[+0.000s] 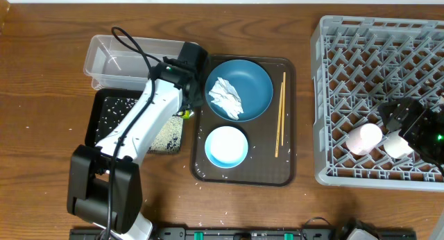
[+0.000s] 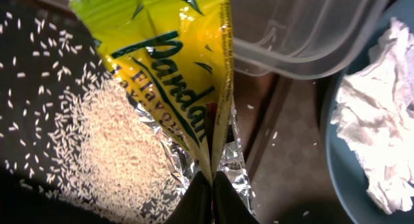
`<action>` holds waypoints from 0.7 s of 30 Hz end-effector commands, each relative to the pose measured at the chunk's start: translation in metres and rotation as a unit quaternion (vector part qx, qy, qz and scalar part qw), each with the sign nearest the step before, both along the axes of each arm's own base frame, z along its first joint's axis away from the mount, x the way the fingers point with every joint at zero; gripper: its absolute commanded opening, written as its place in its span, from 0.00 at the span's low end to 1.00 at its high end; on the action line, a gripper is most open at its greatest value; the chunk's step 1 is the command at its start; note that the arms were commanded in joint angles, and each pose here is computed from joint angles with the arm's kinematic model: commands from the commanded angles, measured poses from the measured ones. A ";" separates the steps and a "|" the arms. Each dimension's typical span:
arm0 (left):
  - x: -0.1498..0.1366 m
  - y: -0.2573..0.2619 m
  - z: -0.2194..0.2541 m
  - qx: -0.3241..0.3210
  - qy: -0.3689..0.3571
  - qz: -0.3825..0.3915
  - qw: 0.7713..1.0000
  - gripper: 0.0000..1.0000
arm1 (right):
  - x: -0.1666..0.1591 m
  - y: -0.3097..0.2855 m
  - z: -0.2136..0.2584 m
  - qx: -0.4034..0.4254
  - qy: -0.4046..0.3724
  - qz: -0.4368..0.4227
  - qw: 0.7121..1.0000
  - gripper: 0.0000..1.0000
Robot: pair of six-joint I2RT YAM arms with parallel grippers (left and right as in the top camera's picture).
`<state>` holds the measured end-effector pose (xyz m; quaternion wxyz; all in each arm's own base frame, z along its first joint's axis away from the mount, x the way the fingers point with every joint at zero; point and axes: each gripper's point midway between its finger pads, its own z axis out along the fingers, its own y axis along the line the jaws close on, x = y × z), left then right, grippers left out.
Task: Sort waste into correct bins and load items into the dishwasher rack
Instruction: 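Grasp the yellow snack wrapper from the blue plate with left gripper, then drop the yellow wrapper into the clear plastic bin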
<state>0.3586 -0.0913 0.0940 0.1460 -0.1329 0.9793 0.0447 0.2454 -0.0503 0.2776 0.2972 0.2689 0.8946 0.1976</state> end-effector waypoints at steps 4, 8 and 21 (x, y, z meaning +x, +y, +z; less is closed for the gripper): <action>0.034 0.002 0.073 -0.060 -0.109 0.032 0.992 0.06 | 0.001 0.001 0.001 0.001 -0.001 0.000 1.000 0.92; 0.066 0.013 0.095 -0.080 -0.177 0.052 0.980 0.06 | 0.001 0.000 0.001 -0.001 -0.001 -0.001 1.000 0.92; 0.134 0.002 0.057 -0.110 -0.218 0.003 0.970 0.60 | 0.000 0.001 0.000 0.001 0.002 -0.001 1.000 0.93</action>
